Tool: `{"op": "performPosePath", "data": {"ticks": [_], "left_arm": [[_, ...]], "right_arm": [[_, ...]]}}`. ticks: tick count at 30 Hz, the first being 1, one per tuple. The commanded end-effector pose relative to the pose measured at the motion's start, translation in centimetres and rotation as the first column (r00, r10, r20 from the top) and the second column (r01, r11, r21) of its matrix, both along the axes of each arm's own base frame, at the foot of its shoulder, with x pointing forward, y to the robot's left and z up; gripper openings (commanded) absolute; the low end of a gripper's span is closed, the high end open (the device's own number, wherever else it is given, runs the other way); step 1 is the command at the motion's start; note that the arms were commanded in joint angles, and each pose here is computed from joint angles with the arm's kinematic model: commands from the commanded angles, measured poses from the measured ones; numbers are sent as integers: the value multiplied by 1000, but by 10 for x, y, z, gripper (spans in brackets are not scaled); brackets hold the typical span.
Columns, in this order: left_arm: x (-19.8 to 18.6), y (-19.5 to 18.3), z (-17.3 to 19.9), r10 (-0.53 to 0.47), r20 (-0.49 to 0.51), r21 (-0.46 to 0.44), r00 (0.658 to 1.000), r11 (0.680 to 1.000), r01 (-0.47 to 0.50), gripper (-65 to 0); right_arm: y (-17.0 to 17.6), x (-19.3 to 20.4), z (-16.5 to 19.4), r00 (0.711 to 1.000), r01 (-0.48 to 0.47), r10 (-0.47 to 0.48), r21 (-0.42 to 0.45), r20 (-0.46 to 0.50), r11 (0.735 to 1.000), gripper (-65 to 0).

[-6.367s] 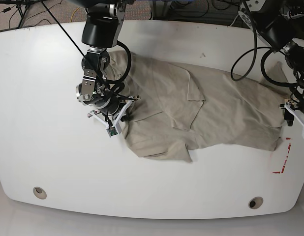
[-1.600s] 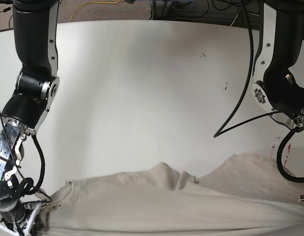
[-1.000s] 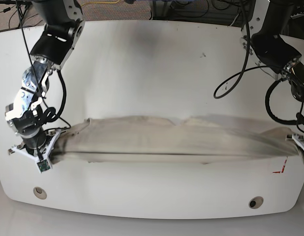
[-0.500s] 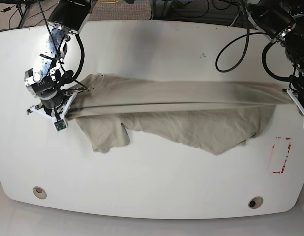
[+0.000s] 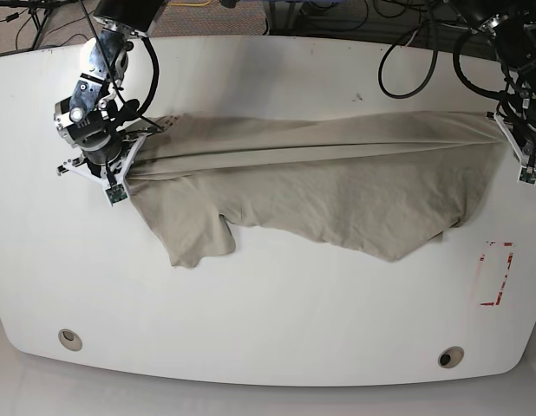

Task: Layout the t-shirt on the table in an organized manner, then fold the t-shirt properly
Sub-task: 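Lay the t-shirt back down flat with both grippers, then release the left gripper and reposition it on the shirt hem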

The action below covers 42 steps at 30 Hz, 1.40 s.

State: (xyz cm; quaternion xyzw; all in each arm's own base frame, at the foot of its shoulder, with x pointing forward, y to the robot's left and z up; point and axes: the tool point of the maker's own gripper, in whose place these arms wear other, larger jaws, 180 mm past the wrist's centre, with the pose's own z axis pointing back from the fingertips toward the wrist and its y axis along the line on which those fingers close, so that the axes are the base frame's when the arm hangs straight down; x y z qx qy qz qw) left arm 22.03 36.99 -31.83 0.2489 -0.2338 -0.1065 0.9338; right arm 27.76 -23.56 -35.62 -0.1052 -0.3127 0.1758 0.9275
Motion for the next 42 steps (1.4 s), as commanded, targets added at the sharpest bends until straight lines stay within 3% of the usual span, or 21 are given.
{"op": "performPosePath", "data": {"ticks": [1,7,9,12,15,18,27,37,42], "left_arm": [[2,9,13,1,18,45,1000,999,-2,-650],[-6,9,7,-2,-12,48,1000,999,3,-650],[-8,9,6,-2,-16,48,1000,999,3,-606],[-8,9,5,-1,-18,45,1000,999,2,-471],[-11,8,2,1,-29,43,1000,999,0,-289],[-12,3,-3,-19,-49,39,999,999,21,-169],[-9,-7,-6,-54,-59,31,997,998,56,-199],[60,-27,30,-32,153,-35,988,999,37,-197],[95,-41,33,-39,177,-92,983,994,56,-197]], "right_arm": [[-6,6,12,999,8,-7,-24,40,1000,-648],[-6,-2,5,1000,7,-6,-21,16,1000,-648],[-6,-2,5,1000,7,-6,-21,16,1000,-648],[-6,-2,5,1000,7,-6,-21,16,1000,-648],[-6,-1,6,1000,7,-6,-21,19,1000,-648],[-5,0,7,1000,4,-3,-21,22,1000,-648],[-3,4,10,999,1,0,-18,33,1000,-648],[5,7,9,999,3,-4,8,41,1000,-648],[9,12,11,999,5,-6,20,54,1000,-648]]}}
